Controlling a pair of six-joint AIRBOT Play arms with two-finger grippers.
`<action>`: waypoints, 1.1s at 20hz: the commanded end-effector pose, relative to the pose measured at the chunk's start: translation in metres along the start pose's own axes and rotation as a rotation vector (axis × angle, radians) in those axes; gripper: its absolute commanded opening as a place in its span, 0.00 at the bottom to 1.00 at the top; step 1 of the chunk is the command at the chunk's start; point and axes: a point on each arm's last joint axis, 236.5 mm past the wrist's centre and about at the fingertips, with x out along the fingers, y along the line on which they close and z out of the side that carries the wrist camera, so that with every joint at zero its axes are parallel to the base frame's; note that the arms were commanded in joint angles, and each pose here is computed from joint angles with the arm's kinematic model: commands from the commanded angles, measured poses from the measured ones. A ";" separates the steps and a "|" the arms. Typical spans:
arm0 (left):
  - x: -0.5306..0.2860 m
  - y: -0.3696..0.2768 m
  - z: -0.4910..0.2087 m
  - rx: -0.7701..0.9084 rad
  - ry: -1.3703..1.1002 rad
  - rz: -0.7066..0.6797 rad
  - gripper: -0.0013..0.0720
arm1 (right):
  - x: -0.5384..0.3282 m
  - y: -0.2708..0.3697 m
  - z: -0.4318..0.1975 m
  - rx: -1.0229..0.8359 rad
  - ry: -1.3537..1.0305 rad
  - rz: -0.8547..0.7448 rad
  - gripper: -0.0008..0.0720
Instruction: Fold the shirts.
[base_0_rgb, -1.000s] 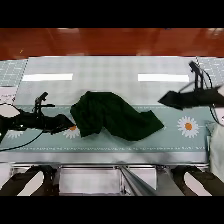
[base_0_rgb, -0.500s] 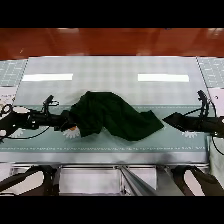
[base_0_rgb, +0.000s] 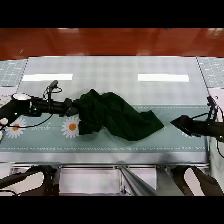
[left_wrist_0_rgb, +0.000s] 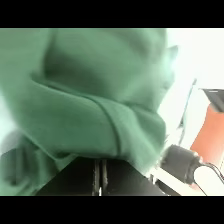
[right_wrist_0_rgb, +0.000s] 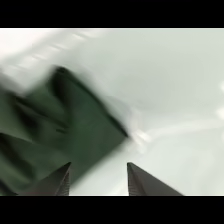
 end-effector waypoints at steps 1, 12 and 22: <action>-0.008 -0.021 0.006 0.069 0.010 -0.031 0.04 | 0.008 -0.032 -0.036 0.083 0.105 -0.069 0.57; -0.001 -0.020 0.008 0.084 0.002 -0.009 0.04 | 0.073 0.021 -0.045 0.147 0.243 0.157 0.57; -0.006 -0.020 0.015 0.085 -0.021 -0.007 0.04 | 0.116 0.094 -0.042 -0.071 0.361 0.190 0.05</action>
